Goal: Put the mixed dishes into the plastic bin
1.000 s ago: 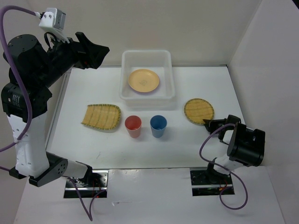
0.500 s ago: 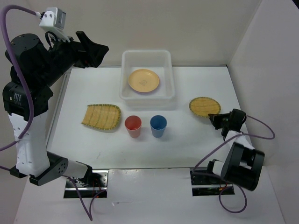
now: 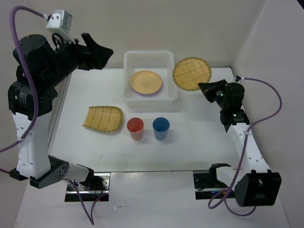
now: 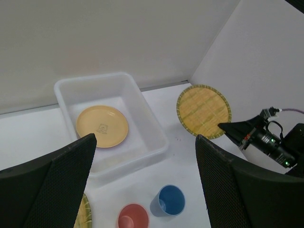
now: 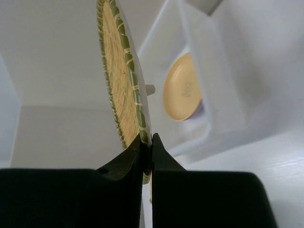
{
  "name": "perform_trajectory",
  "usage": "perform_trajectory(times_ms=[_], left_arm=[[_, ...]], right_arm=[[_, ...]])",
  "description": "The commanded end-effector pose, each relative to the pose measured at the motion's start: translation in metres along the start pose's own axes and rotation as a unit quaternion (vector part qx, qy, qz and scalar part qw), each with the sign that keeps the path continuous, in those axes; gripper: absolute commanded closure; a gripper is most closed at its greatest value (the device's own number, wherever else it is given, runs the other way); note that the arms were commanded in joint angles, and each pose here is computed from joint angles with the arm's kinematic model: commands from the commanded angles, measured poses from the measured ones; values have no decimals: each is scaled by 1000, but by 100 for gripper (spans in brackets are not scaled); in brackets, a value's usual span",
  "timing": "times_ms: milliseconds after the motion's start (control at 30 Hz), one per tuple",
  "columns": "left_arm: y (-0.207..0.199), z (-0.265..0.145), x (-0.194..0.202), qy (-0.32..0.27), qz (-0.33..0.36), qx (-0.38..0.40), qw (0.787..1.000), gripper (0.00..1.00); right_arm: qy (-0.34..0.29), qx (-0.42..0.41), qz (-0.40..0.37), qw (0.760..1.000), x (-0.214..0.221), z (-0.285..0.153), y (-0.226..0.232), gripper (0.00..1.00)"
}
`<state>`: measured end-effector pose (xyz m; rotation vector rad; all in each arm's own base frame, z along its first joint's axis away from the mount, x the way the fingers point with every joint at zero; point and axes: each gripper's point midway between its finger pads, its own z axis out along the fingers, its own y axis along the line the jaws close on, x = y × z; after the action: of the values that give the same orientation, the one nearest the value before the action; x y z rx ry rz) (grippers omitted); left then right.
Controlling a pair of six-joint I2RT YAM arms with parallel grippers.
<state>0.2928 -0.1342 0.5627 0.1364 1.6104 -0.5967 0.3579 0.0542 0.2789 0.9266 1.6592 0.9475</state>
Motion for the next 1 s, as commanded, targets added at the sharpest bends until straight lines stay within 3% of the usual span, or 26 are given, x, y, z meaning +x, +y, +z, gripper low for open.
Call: perform_trajectory(times_ms=[0,100,267,367,700,967], left_arm=[[-6,-6,-7,-16,-5,13,1000,9],[-4,-11,0,-9,-6,11,1000,9],[12,-13,22,10,-15,-25,1000,9],[16,-17,28,19,-22,-38,999,9],[26,-39,38,33,-23,-73,997,9],[33,-47,55,47,-34,-90,994,9]], right_arm=[[19,-74,-33,997,12,27,65,100],[60,-114,-44,991,51,46,104,100],[127,-98,-47,986,127,110,106,100],[133,-87,-44,986,152,141,105,100],[149,-25,-63,986,196,224,57,100],[161,18,-73,984,212,259,30,100]])
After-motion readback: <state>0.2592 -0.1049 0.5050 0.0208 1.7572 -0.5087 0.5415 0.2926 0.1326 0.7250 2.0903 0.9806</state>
